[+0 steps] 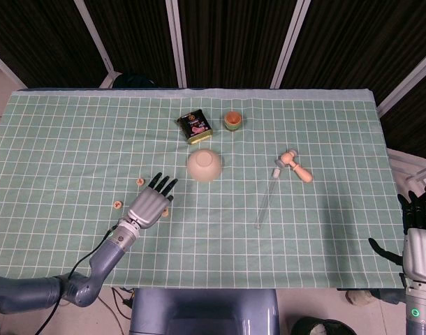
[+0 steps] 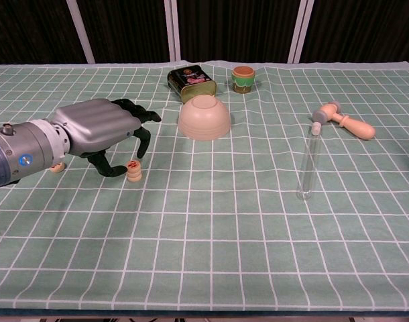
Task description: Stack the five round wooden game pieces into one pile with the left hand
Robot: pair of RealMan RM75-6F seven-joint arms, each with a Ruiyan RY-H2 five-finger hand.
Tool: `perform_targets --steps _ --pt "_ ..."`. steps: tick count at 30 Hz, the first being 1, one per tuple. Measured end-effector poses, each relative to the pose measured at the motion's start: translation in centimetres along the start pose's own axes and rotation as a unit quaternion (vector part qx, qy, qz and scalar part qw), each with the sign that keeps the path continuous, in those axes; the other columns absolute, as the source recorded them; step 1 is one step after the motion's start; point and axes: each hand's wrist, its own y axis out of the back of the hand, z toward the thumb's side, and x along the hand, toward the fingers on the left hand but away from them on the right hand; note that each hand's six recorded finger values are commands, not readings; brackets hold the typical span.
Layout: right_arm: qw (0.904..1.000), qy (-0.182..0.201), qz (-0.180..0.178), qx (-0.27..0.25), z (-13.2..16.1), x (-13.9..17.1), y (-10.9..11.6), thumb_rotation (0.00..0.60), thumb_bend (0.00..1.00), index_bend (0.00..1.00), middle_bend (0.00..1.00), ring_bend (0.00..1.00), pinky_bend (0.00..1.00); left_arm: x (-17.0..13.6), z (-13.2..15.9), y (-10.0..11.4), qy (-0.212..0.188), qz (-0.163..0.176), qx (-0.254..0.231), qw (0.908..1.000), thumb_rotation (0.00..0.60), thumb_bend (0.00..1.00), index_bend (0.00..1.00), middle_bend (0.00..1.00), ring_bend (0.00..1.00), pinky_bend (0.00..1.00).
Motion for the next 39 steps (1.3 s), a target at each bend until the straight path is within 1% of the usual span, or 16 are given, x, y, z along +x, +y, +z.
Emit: perform_targets --steps 4,8,19,24,27,33,39 --pt "1.0000 0.000 0.000 0.001 0.0 0.0 0.0 0.600 0.23 0.09 0.01 0.00 0.00 -0.4 -0.9 0.4 0.010 0.008 0.000 0.9999 0.600 0.33 0.41 0.01 0.00 0.00" --pt "1.0000 0.000 0.000 0.001 0.0 0.0 0.0 0.600 0.23 0.09 0.01 0.00 0.00 -1.0 -2.5 0.5 0.030 0.012 -0.001 0.9995 0.600 0.32 0.40 0.01 0.00 0.00" --pt "1.0000 -0.002 -0.001 0.001 0.0 0.1 0.0 0.600 0.23 0.09 0.01 0.00 0.00 -2.7 -7.5 -0.5 0.078 0.009 -0.032 0.9964 0.600 0.31 0.39 0.01 0.00 0.00" --pt "1.0000 -0.002 0.001 0.001 0.0 0.1 -0.1 0.600 0.23 0.09 0.01 0.00 0.00 -2.9 -10.1 -0.9 0.103 0.014 -0.046 0.9935 0.600 0.29 0.39 0.01 0.00 0.00" --pt "1.0000 -0.005 0.001 0.000 0.0 0.1 -0.1 0.600 0.23 0.09 0.01 0.00 0.00 -3.0 -11.2 -1.3 0.115 0.008 -0.052 0.9920 0.600 0.28 0.39 0.01 0.00 0.00" --pt "1.0000 -0.008 0.001 0.000 -0.1 0.1 -0.1 0.600 0.23 0.09 0.01 0.00 0.00 -3.6 -12.2 -2.9 0.121 -0.016 -0.049 0.9914 0.600 0.26 0.39 0.01 0.00 0.00" --pt "1.0000 -0.009 0.000 0.000 -0.1 0.0 -0.1 0.600 0.23 0.09 0.01 0.00 0.00 -4.3 -12.2 -4.1 0.114 -0.025 -0.046 0.9920 0.600 0.25 0.39 0.01 0.00 0.00"
